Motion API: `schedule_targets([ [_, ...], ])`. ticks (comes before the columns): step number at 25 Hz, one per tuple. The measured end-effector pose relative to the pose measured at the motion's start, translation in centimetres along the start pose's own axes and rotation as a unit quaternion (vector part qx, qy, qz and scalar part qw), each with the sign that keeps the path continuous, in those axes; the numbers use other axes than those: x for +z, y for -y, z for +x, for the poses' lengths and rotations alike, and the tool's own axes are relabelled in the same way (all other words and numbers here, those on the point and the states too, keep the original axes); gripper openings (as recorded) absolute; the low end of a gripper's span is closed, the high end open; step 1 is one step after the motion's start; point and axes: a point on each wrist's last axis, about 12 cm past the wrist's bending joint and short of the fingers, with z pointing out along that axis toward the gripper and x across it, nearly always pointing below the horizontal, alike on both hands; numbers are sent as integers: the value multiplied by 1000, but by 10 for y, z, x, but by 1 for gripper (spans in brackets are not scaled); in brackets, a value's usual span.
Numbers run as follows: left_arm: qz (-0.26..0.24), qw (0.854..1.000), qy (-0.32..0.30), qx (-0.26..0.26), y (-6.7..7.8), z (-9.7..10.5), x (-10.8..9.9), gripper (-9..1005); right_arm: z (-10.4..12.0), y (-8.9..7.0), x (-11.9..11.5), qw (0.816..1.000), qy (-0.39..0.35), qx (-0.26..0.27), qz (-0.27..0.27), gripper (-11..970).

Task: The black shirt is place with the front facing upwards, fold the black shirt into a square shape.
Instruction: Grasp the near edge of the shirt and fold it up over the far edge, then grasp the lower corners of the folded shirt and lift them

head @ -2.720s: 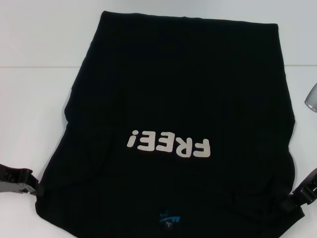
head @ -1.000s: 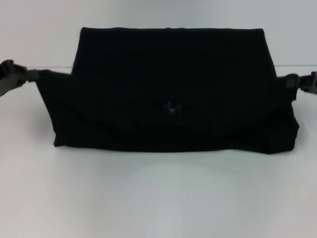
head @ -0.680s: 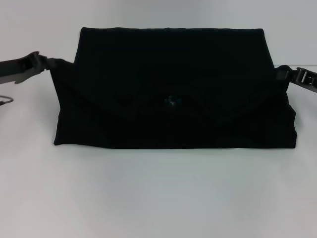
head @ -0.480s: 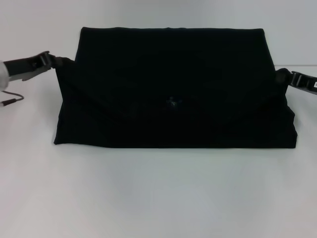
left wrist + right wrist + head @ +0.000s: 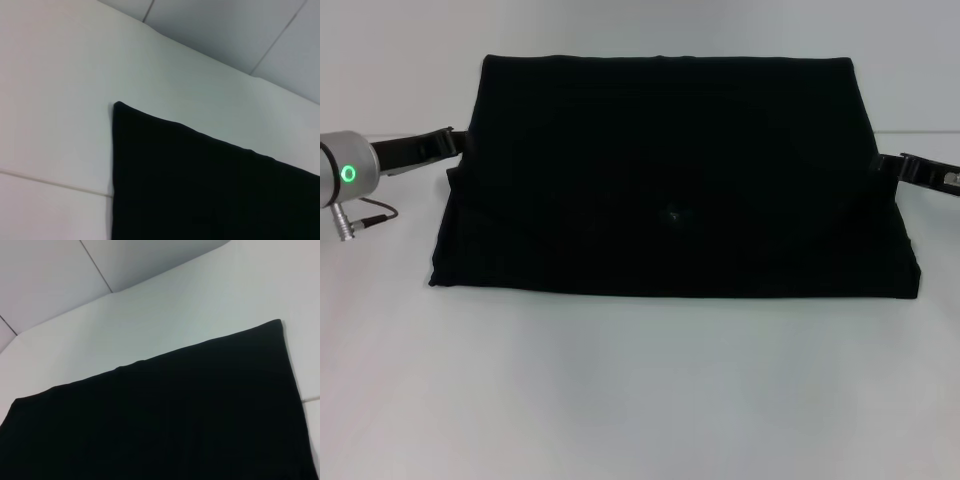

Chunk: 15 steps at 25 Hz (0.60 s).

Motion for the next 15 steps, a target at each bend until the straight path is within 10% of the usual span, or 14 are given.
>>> schedule_targets([
  [9, 68, 997, -33, -33, -8, -1, -22, 403, 6, 18, -32, 994, 74, 52, -64, 567],
  [15, 97, 989, -91, -66, -24, 1, -47, 630, 22, 3, -56, 973, 111, -83, -184, 723],
])
